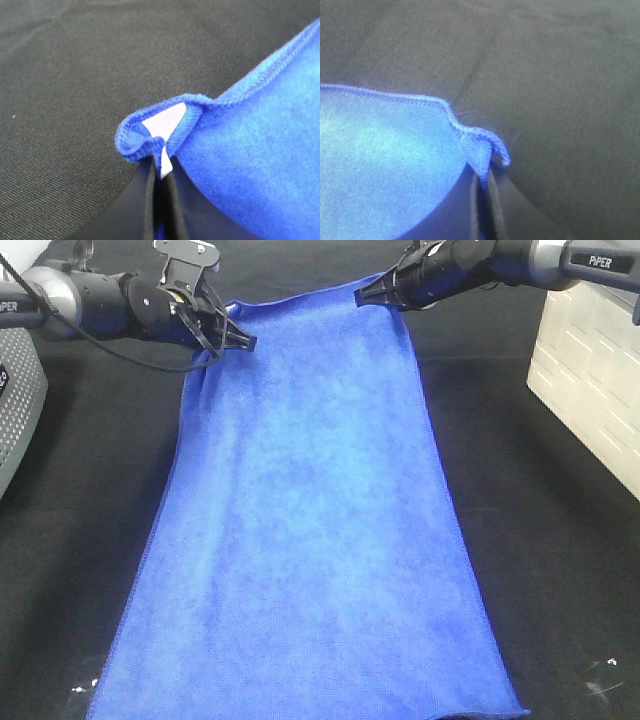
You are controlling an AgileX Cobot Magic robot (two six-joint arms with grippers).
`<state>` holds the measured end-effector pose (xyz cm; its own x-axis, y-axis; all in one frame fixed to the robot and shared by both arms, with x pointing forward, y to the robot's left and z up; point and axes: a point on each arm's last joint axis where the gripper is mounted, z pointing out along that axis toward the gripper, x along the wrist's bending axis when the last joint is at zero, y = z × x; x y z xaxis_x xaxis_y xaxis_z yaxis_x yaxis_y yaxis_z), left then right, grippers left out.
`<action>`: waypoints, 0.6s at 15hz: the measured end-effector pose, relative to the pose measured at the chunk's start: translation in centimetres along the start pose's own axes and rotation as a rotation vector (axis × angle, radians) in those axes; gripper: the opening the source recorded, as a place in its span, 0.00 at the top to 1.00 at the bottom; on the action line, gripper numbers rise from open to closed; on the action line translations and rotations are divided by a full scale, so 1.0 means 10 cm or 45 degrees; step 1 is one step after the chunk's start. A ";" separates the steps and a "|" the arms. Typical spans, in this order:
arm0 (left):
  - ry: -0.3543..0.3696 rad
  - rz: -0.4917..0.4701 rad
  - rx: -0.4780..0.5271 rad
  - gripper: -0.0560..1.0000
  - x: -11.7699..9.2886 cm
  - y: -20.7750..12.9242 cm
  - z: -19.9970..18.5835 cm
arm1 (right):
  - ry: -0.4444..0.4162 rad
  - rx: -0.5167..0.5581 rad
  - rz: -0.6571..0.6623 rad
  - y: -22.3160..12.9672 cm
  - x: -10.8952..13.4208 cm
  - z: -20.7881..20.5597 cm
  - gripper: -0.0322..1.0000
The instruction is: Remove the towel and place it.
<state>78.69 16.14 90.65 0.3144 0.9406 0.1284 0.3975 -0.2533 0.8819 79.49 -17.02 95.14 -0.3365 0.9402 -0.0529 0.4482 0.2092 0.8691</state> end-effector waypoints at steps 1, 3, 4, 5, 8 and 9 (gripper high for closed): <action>0.011 0.001 -0.018 0.93 0.00 -0.02 0.02 | -0.005 -0.004 -0.002 -0.02 0.00 0.02 0.96; 0.023 0.009 -0.033 0.93 0.01 -0.05 0.05 | -0.010 0.015 0.000 -0.15 0.00 0.12 0.96; 0.028 0.014 -0.043 0.93 0.01 -0.05 0.05 | -0.011 0.024 -0.001 -0.20 0.00 0.15 0.96; 0.035 0.016 -0.058 0.93 0.01 -0.06 0.06 | -0.017 0.024 -0.002 -0.25 0.00 0.19 0.96; 0.042 0.031 -0.078 0.93 -0.04 -0.12 0.11 | -0.033 0.011 -0.013 -0.32 -0.01 0.25 0.96; 0.044 0.034 -0.076 0.93 -0.06 -0.19 0.15 | -0.037 0.008 -0.023 -0.34 -0.01 0.26 0.96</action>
<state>79.05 15.67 88.17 0.2942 0.9411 0.1669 0.3370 -0.2655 0.9033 80.18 -17.15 90.94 -0.3203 0.9437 -0.0827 0.4477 0.2278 0.8647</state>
